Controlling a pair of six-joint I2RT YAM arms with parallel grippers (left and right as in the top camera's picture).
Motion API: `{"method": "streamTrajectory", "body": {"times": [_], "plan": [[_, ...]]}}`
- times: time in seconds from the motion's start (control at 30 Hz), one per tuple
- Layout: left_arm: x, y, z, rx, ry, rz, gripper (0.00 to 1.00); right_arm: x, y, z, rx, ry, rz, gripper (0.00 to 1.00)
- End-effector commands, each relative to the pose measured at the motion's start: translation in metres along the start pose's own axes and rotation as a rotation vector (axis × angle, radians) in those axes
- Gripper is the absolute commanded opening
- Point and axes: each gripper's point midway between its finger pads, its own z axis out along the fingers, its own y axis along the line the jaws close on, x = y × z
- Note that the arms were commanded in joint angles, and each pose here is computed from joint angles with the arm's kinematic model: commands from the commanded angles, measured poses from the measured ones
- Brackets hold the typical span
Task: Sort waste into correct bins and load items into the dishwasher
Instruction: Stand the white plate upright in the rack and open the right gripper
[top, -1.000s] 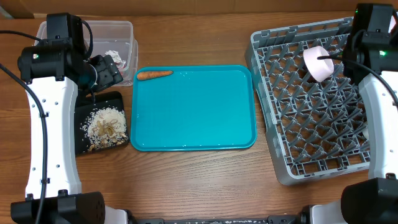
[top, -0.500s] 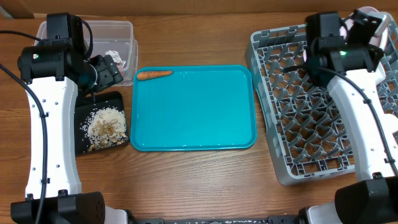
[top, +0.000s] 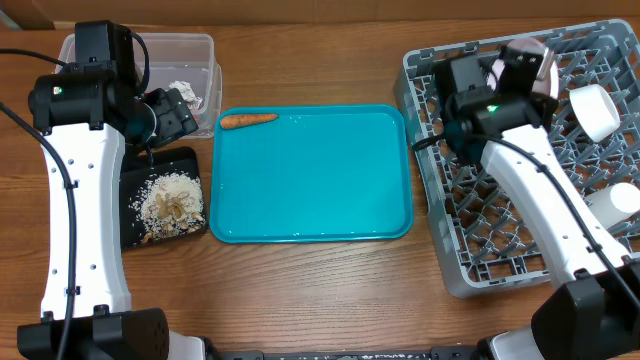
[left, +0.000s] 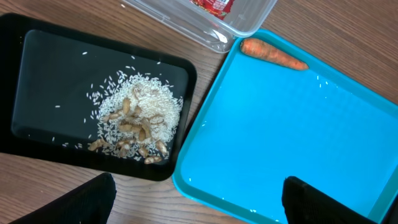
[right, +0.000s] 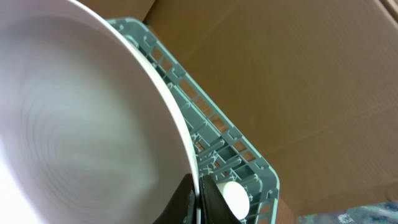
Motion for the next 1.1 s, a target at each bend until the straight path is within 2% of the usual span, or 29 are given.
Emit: {"method": "streamTrajectory", "body": {"times": [0.0,0.17,0.53,0.87,0.9,0.93,0.97,1.07], "plan": [[-0.002,-0.004,-0.006,0.020,-0.013,-0.003,0.88,0.009,-0.001,0.004,0.058,-0.021,-0.013,0.04],[-0.002,-0.004,-0.006,0.020,-0.014,-0.003,0.88,0.018,0.006,0.007,0.048,-0.014,-0.017,0.04],[-0.001,-0.004,-0.006,0.019,-0.010,-0.003,0.88,0.034,0.034,-0.005,-0.108,0.056,-0.017,0.04],[-0.001,-0.004,-0.006,0.019,-0.010,-0.003,0.88,0.065,0.096,-0.048,-0.452,0.201,-0.050,0.05],[-0.001,-0.004,-0.006,0.019,-0.010,-0.003,0.88,0.067,0.099,-0.050,-0.472,0.214,-0.051,0.09],[-0.001,-0.004,-0.006,0.019,-0.010,-0.003,0.88,0.071,0.104,-0.054,-0.509,0.242,-0.056,0.26],[-0.001,-0.004,-0.006,0.019,-0.010,-0.003,0.88,0.074,0.106,-0.056,-0.524,0.253,-0.058,0.34],[-0.001,-0.004,-0.006,0.019,-0.010,-0.003,0.88,0.080,0.112,-0.062,-0.573,0.292,-0.067,0.43]]}}
